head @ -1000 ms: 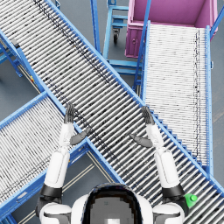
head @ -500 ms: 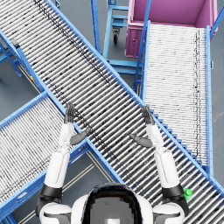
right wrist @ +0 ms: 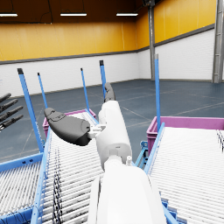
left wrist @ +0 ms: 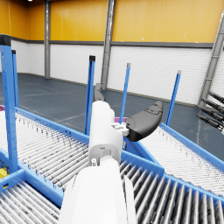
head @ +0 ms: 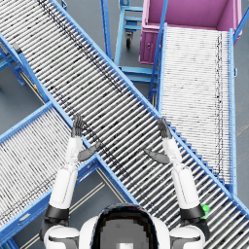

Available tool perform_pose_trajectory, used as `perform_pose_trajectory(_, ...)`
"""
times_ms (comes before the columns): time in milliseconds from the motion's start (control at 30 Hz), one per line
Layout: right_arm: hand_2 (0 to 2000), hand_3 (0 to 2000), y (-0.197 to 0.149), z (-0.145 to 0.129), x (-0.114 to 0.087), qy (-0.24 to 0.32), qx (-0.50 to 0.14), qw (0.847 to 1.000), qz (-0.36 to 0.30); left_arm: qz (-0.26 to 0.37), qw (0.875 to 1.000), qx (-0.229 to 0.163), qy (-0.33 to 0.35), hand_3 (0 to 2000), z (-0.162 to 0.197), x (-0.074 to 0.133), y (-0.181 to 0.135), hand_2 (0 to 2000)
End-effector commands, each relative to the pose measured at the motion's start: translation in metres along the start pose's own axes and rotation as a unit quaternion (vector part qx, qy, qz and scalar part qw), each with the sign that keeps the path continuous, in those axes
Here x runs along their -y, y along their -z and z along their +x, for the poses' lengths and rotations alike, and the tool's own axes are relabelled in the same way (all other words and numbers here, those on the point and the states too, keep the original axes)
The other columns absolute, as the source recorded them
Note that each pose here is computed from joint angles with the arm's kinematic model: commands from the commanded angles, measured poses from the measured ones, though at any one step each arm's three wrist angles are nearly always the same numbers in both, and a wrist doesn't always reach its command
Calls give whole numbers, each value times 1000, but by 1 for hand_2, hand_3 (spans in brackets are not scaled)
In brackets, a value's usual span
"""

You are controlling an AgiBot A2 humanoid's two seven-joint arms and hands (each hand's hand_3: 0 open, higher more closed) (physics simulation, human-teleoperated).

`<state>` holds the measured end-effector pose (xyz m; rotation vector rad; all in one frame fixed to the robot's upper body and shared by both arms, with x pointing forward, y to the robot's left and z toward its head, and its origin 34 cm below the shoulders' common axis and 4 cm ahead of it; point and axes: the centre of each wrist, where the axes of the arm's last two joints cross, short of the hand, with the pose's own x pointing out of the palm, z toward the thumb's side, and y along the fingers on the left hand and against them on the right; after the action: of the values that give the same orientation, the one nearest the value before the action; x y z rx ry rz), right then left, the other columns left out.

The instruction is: Pick up the oil and place it on the left assembly line, put the cola on the right, and keep Sprite still

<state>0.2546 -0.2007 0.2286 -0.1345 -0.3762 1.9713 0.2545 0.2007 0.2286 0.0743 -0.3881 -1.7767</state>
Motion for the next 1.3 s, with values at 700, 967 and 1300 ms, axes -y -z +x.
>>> perform_pose_trajectory(700, 0, 0, 0, 0, 0, 0, 0, 1000, 0, 0, 1000, 0, 0, 0, 0, 0, 0, 0)
perform_pose_trajectory(967, 0, 0, -18, 11, 10, 21, 11, 996, -82, 92, 995, 10, 41, 0, 7, -9, -24, 0)
perform_pose_trajectory(1300, 0, 0, -63, -3, 10, 70, 6, 979, -190, 192, 981, 17, 18, 0, -5, -19, -64, 0)
